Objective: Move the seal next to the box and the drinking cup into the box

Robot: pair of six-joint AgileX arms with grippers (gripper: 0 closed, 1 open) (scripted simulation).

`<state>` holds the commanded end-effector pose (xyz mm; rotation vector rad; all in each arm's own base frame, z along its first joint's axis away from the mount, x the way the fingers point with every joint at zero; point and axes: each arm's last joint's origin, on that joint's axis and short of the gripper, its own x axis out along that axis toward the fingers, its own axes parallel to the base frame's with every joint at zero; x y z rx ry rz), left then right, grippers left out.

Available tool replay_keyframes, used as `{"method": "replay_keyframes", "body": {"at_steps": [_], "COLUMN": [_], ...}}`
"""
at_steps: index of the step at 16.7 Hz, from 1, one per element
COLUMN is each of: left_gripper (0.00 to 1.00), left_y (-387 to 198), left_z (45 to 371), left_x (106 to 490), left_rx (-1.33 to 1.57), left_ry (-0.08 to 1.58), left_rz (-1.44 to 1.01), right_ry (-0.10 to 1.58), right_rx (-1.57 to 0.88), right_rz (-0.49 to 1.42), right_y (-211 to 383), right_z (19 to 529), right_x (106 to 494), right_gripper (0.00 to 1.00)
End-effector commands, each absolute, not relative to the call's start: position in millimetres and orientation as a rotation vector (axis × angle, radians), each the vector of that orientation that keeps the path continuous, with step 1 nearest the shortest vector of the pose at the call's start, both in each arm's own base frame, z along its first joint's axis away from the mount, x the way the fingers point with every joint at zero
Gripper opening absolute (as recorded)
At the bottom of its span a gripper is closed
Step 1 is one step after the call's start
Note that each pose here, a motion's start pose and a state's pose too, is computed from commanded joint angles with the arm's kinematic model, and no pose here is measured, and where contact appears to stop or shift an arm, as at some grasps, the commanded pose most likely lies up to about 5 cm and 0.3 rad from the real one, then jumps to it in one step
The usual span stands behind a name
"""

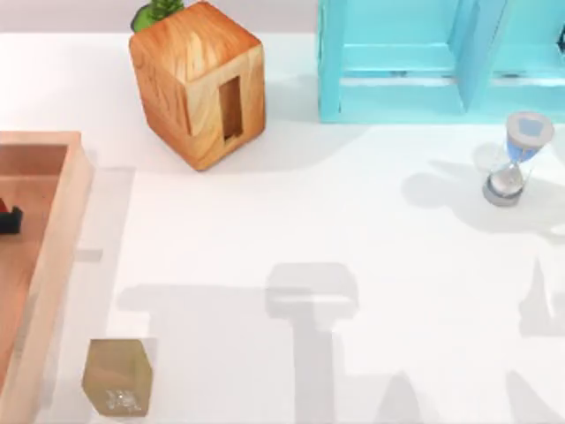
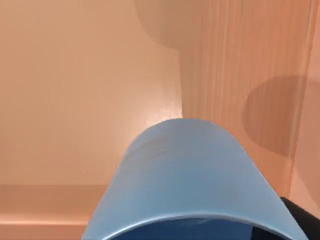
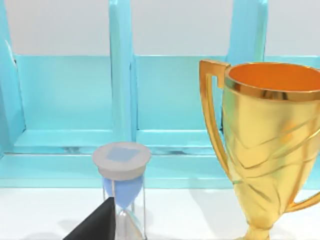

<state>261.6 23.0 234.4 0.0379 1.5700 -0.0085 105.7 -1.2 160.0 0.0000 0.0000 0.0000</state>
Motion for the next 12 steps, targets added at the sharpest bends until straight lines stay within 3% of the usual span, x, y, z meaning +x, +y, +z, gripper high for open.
{"method": "replay_keyframes", "body": {"at_steps": [5,12], "left_gripper": [0.00,0.00], "left_y": [58,59], "left_z": [228,232], "left_x": [220,227], "left_rx": [0.041,0.071], "left_ry": [1.558,1.518], "left_rz": [0.003,0.020], "right_ry": [0.000,0.000], "right_rx": [0.000,0.000], "right_rz": [0.000,0.000], "right_y": [-1,-1], "right_z": [160,160], "right_x": [106,106], "right_gripper": [1.00,1.00]}}
